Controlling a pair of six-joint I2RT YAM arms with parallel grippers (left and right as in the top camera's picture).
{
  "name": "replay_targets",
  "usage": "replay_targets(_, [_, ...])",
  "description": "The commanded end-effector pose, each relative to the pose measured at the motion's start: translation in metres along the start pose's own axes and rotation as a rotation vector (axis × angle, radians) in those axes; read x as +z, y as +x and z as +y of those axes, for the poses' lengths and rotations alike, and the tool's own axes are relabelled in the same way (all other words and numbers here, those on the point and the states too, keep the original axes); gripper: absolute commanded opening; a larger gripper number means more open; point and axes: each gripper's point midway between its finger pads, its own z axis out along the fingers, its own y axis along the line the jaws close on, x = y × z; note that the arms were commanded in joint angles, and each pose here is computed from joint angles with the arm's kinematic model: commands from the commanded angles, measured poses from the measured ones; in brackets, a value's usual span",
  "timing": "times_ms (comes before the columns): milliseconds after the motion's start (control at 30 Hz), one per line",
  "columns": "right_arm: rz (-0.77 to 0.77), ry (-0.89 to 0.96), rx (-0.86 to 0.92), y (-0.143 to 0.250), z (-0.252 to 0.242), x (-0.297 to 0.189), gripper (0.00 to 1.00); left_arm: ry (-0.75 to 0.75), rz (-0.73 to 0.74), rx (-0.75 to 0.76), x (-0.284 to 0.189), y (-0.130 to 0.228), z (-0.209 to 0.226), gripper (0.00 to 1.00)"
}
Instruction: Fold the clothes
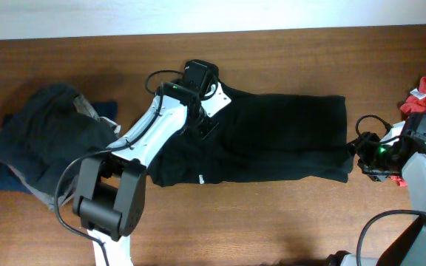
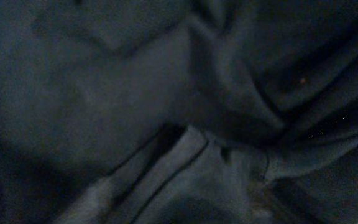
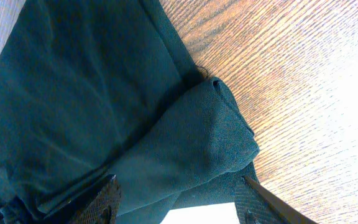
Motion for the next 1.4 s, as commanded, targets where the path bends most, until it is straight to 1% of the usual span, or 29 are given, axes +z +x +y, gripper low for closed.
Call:
replay_targets(0, [-0.010,-0.012,-0.019,-0.005,0.006,-0.003,0.64,-0.069,-0.002,-0.064,-0.027,-0.012,0.014,0.87])
replay_targets(33, [-0.010,-0.012,-0.019,-0.005,0.006,-0.003,0.64,-0.066,0.010,-0.084,-0.035,-0.010,0.015,0.94])
replay_targets(133, [-0.010,-0.012,-0.019,-0.005,0.006,-0.003,0.64,-0.053,0.063,-0.173,-0.055,0.003,0.016,0.95])
replay_targets(200, [-0.008,-0.011,-0.019,-0.005,0.005,-0.003,0.64,-0.042,0.118,-0.252,-0.064,0.020,0.019,0.90])
replay_targets(267, [-0.004,-0.009,-0.017,-0.004,0.005,-0.003,0.64,-0.027,0.194,-0.356,-0.070,0.044,0.021,0.79])
replay_targets(367, [-0.002,-0.004,-0.016,-0.003,0.004,-0.003,0.64,0.026,0.268,-0.464,-0.070,0.071,0.023,0.77])
replay_targets(500, [-0.003,0.000,-0.016,-0.003,0.003,-0.003,0.64,0.166,0.302,-0.571,-0.060,0.096,0.016,0.76])
replay_targets(600, [0.001,0.006,-0.013,-0.002,0.002,-0.003,0.64,0.193,0.316,-0.616,-0.047,0.113,0.019,0.75])
replay_targets(633, [0.001,0.010,-0.013,-0.002,0.002,-0.003,0.64,0.198,0.324,-0.624,-0.043,0.118,0.019,0.73])
replay_targets(733, [0.006,0.015,-0.010,0.000,0.000,-0.003,0.64,0.211,0.336,-0.635,-0.030,0.128,0.015,0.63])
replay_targets(800, [0.006,0.015,-0.011,-0.001,0.000,-0.003,0.64,0.228,0.331,-0.639,-0.021,0.132,0.010,0.62])
replay_targets(833, [0.006,0.015,-0.011,-0.001,0.000,-0.003,0.64,0.235,0.325,-0.640,-0.018,0.132,0.009,0.59])
replay_targets(933, [0.006,0.015,-0.011,0.000,0.000,-0.003,0.64,0.249,0.306,-0.641,-0.014,0.130,0.008,0.45])
replay_targets(1067, [0.007,0.015,-0.014,0.000,0.000,-0.003,0.64,0.240,0.298,-0.629,-0.013,0.129,0.010,0.30])
replay_targets(1100, [0.007,0.015,-0.014,0.000,0.000,-0.003,0.64,0.238,0.294,-0.623,-0.013,0.129,0.011,0.25])
replay_targets(1167, [0.006,0.016,-0.014,0.000,0.000,-0.003,0.64,0.219,0.297,-0.620,-0.012,0.130,0.015,0.04])
replay_targets(1200, [0.004,0.023,-0.016,-0.001,-0.001,-0.003,0.64,0.198,0.305,-0.621,-0.012,0.133,0.019,0.01])
replay_targets(1300, [0.003,0.047,-0.039,-0.001,-0.005,-0.003,0.64,0.130,0.333,-0.664,-0.017,0.146,0.035,0.00])
replay_targets(1367, [0.001,0.069,-0.040,-0.001,-0.009,-0.003,0.65,0.115,0.322,-0.705,-0.023,0.151,0.046,0.00])
